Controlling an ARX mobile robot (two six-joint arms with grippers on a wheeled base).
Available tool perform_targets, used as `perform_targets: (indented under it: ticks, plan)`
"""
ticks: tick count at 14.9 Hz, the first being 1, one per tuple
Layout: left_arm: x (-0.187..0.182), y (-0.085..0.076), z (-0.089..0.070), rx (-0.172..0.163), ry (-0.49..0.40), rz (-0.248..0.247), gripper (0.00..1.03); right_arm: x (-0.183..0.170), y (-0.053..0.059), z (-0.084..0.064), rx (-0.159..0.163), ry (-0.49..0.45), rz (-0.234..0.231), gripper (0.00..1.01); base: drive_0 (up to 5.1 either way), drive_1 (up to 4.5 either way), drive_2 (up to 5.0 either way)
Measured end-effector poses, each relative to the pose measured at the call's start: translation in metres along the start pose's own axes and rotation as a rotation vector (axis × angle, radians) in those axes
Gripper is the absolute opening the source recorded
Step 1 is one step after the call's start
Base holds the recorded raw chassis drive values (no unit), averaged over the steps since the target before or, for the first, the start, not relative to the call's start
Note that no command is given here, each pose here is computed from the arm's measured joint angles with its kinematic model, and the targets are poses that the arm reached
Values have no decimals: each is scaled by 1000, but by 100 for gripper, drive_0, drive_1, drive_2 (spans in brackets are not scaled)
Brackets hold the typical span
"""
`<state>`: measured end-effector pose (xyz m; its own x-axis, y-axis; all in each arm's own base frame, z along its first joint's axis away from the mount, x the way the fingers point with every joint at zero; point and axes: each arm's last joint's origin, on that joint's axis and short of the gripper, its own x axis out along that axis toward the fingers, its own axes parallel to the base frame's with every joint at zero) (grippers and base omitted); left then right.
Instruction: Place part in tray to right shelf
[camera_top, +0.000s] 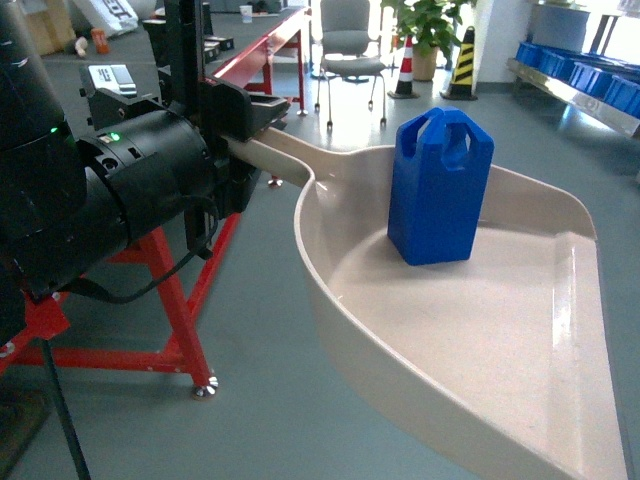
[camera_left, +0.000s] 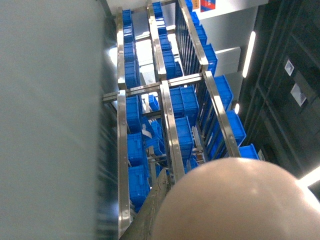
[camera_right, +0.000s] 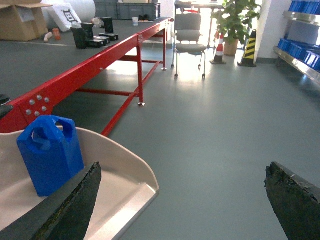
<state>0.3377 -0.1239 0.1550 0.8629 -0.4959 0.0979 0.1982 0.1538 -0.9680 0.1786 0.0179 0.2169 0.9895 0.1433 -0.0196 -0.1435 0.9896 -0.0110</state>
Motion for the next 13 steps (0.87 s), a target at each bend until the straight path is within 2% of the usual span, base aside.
perform_targets:
  ticks: [11, 13]
  plan:
    - [0, 0, 0, 0, 0, 4, 12, 0, 0, -1, 0, 5, 0, 98, 495, -235, -235]
    - [0, 0, 0, -1, 0, 3, 12, 0, 0, 0, -1, -2, 0, 98, 0, 0, 0]
